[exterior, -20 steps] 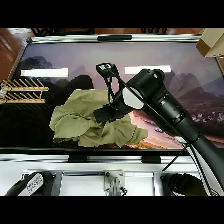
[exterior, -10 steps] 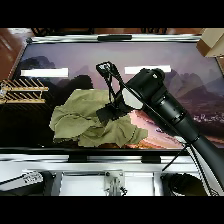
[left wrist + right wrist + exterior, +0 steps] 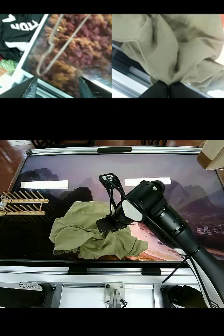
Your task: Fold the shirts.
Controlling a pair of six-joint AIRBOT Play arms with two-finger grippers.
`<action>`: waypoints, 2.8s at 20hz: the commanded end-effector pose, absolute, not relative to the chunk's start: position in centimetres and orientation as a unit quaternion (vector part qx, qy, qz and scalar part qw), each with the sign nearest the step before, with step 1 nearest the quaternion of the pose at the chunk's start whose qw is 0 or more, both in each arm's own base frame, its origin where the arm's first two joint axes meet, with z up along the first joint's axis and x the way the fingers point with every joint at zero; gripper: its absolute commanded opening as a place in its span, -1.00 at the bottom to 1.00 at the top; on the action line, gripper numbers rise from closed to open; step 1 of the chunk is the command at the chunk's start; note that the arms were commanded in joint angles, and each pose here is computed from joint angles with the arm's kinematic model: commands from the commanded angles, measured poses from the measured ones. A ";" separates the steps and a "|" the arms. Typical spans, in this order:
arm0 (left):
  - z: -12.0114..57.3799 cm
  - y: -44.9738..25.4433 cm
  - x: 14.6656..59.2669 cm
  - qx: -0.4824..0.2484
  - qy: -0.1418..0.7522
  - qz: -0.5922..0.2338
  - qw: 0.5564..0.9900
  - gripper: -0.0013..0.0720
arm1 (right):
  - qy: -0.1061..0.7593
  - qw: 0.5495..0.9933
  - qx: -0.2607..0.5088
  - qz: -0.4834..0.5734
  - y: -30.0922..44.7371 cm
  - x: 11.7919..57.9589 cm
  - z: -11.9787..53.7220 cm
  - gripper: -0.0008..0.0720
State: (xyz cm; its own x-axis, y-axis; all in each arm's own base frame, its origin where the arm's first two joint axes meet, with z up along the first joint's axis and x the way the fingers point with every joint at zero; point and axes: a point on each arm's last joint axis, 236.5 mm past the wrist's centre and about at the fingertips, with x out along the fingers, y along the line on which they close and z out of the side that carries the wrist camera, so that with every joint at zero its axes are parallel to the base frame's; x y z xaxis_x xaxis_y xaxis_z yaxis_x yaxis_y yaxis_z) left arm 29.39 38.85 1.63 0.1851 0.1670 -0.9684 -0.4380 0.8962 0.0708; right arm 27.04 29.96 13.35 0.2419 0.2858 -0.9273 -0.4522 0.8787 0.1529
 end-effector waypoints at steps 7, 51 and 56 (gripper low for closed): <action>-6.3 40.8 29.4 -0.046 0.657 0.089 0.748 0.68 | 0.582 0.792 -0.014 0.183 29.7 27.4 13.4 -0.82; 2.8 41.4 29.0 -0.035 0.593 0.175 0.785 -0.86 | 0.552 0.813 -0.062 0.174 28.3 29.1 13.6 -0.82; 11.0 38.1 35.0 -0.010 0.484 0.188 0.855 -0.87 | 0.529 0.831 -0.086 0.148 26.5 30.4 14.3 -0.82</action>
State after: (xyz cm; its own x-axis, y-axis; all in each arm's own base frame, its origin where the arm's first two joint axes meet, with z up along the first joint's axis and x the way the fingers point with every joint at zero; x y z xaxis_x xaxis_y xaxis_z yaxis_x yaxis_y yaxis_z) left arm 31.49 40.05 6.23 0.3230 0.2692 -0.9073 -0.3033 0.9376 0.1702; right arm 29.52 27.52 13.87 0.3546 0.1911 -0.9153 -0.3435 0.9371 0.0626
